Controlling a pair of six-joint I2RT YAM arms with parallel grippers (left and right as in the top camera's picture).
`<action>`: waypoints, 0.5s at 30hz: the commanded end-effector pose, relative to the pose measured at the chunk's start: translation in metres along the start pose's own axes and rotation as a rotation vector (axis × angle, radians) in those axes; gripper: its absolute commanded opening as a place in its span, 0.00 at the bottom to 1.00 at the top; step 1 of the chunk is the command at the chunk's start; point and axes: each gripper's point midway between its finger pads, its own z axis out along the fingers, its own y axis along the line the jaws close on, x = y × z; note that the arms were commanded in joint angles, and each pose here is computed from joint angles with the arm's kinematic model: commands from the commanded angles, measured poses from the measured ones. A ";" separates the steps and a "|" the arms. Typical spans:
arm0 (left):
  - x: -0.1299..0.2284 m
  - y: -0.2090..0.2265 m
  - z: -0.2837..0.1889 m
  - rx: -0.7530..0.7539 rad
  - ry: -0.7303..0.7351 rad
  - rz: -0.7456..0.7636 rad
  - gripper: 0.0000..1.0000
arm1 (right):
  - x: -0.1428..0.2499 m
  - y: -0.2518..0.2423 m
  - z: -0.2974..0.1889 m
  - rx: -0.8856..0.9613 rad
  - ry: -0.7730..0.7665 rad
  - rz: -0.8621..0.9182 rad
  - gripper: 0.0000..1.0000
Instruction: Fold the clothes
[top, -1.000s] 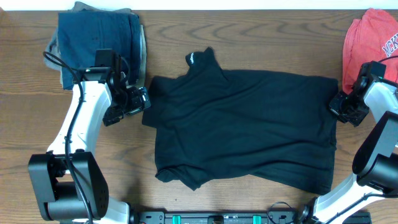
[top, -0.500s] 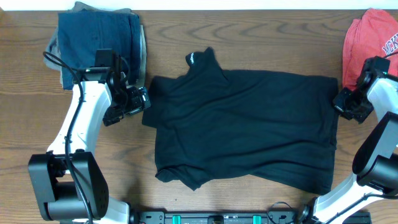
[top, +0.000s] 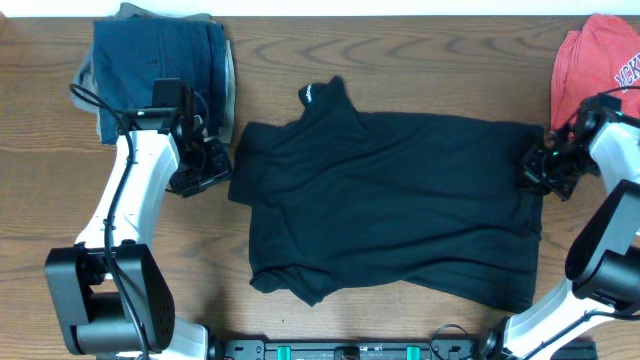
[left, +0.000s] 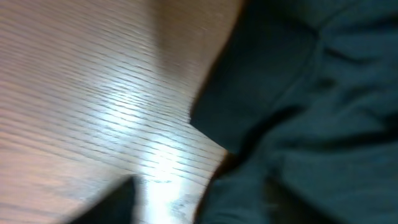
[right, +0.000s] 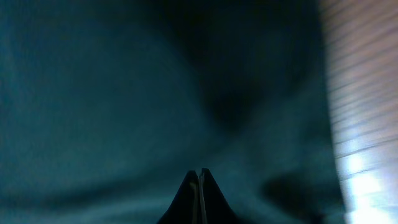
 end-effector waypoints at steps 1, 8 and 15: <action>0.012 -0.022 0.002 0.117 0.059 0.044 0.06 | 0.022 0.037 0.005 -0.109 0.089 -0.146 0.01; 0.034 -0.052 0.015 0.136 0.088 0.167 0.06 | 0.039 0.052 0.017 -0.004 0.113 -0.218 0.04; 0.045 -0.105 0.036 0.182 0.038 0.343 0.06 | 0.039 0.065 0.025 0.052 0.072 -0.203 0.10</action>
